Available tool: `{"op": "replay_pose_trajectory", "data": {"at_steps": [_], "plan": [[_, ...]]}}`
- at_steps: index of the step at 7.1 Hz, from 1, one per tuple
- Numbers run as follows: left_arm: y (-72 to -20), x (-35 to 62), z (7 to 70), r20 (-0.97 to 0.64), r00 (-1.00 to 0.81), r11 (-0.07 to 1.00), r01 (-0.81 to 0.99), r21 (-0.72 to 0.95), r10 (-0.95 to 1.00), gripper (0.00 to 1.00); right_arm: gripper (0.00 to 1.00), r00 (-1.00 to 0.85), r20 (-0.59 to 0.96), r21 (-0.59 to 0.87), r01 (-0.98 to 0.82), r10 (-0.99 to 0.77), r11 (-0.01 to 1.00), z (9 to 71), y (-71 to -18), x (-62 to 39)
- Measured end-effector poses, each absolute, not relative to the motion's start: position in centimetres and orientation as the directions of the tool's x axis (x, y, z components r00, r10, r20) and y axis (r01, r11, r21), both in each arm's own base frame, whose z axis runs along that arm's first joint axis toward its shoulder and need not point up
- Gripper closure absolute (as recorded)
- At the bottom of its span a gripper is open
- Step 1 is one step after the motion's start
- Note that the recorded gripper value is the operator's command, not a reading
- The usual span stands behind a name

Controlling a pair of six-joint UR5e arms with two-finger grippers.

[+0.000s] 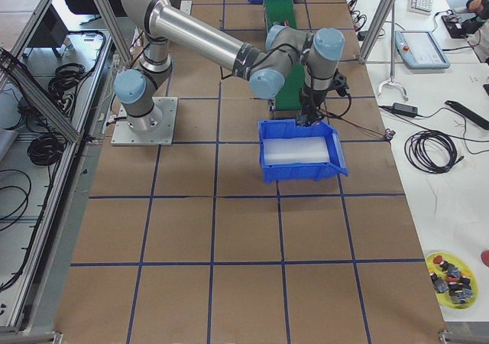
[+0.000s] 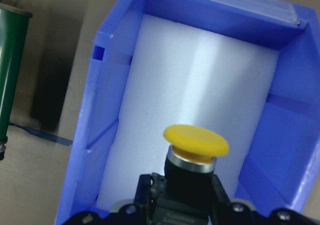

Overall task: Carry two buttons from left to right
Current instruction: 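Lower the yellow button into the blue bin and open the right gripper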

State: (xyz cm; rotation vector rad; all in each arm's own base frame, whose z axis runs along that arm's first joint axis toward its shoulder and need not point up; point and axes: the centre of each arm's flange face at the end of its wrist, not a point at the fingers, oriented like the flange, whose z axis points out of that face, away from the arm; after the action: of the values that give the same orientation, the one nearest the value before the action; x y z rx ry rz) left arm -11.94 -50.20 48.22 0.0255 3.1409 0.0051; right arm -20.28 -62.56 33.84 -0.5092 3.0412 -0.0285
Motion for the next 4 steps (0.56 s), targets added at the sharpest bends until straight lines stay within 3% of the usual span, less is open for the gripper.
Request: {"op": "replay_pose_trajectory", "data": {"at_steps": [4], "plan": [[-50.3,-11.9,48.1,0.000,-1.000,1.000,0.013,0.005,0.013,0.00,0.99,-0.929,-0.061,-0.074,-0.362,-0.366,0.929,25.5,-59.5,-20.3]]}}
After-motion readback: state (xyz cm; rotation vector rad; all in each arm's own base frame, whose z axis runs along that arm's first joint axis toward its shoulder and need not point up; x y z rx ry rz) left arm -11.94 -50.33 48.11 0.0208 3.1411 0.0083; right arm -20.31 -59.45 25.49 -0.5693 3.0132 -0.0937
